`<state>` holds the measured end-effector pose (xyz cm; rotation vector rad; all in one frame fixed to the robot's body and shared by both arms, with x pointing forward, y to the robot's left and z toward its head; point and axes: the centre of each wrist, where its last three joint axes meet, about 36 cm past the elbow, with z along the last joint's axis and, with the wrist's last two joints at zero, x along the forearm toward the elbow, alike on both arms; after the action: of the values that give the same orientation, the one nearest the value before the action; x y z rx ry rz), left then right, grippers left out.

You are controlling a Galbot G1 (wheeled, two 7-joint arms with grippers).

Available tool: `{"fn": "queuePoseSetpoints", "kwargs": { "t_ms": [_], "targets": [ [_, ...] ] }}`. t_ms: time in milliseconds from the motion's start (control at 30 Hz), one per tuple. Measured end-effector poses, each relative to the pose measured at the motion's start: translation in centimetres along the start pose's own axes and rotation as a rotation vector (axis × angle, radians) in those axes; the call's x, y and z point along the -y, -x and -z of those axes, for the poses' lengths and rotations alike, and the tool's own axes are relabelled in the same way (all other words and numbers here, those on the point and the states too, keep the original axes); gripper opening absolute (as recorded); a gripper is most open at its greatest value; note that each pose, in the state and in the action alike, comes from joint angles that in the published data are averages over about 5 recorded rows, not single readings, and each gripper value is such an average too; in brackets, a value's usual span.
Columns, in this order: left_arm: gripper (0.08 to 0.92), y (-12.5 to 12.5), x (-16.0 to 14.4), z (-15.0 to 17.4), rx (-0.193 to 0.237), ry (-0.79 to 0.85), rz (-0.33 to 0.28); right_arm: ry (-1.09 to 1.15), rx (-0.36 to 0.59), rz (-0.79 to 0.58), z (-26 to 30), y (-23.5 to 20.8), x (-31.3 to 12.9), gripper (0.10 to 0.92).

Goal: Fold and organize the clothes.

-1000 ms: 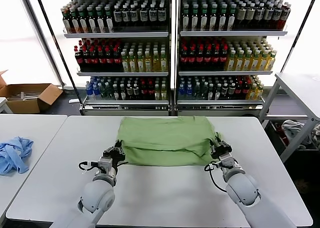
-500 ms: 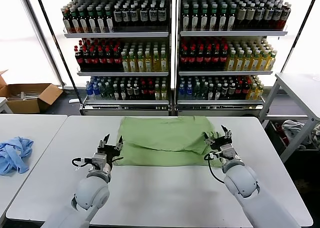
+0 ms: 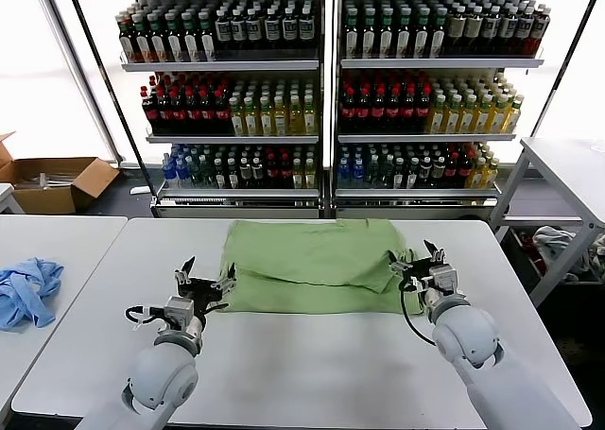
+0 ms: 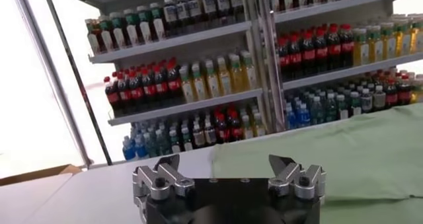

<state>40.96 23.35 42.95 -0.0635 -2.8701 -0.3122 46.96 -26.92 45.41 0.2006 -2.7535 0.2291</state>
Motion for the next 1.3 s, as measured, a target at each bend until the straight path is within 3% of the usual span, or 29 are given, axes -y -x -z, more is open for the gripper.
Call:
{"fn": "queuePoseSetpoints", "kwargs": {
  "t_ms": [567, 1300],
  "targets": [
    [0.823, -1.4, -0.5, -0.8, -0.004, 0.014, -0.016, 0.065, 0.060, 0.067, -2.1, -3.0, 0.1, 0.823],
    [0.823, -1.5, -0.3, -4.4, -0.135, -0.142, -0.088, 0.044, 0.049, 0.032, -8.6, -6.0, -0.5, 0.823]
  ]
}}
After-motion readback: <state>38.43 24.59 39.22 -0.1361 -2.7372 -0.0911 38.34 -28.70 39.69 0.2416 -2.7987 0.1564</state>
